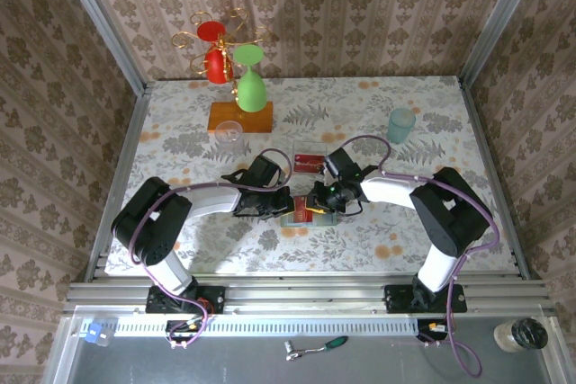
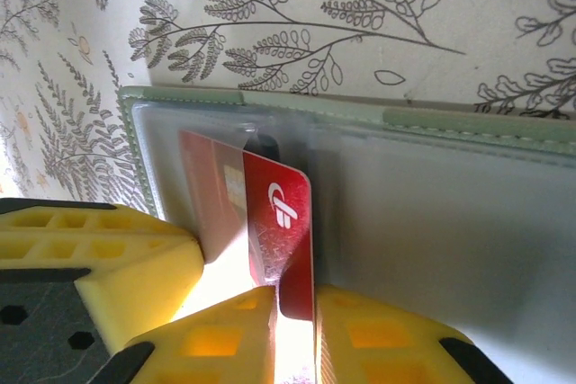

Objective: Take the credit cards out of the card holder

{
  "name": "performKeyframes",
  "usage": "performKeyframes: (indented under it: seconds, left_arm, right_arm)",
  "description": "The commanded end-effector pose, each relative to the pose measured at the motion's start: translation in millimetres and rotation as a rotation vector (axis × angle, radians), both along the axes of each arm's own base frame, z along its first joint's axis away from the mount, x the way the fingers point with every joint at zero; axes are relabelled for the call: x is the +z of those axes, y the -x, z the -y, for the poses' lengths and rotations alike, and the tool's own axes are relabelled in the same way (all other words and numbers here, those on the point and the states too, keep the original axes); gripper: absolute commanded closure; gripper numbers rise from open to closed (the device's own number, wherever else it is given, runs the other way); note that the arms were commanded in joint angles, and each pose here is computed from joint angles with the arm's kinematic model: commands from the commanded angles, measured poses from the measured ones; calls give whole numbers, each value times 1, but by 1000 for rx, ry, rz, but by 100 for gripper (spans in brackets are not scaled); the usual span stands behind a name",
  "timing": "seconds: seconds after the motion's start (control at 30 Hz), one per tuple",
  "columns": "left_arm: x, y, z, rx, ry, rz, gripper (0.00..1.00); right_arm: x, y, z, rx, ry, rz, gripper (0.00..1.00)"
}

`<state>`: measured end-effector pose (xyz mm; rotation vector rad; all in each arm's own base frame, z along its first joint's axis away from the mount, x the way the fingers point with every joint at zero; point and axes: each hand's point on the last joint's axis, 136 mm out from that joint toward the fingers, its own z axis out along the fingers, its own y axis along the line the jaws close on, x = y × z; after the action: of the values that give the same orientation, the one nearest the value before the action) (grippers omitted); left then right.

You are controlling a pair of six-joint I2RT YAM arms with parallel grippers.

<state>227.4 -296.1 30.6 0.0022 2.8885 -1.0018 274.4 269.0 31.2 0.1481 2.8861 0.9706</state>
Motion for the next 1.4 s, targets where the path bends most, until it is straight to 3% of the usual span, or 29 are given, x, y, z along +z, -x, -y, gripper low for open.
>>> performKeyframes:
  seconds: [0.0, 0.5, 0.97, 1.17, 1.37]
  left_arm:
    - [-12, 4, -7, -5, -61, -20, 100]
    - [-10, 2, -7, -2, -66, -20, 100]
    - [8, -8, 0, -7, -27, 28, 100]
    - [22, -12, 2, -1, -2, 53, 100]
    - [28, -14, -4, 18, 7, 79, 98]
  right_arm:
    - [9, 0, 1, -10, -25, 14, 83]
    - [10, 2, 20, -18, 17, 30, 89]
    - [38, -3, 33, 24, 37, 98, 95]
    - [51, -6, 37, 121, 74, 157, 97]
    - [62, -7, 51, 344, 225, 256, 100]
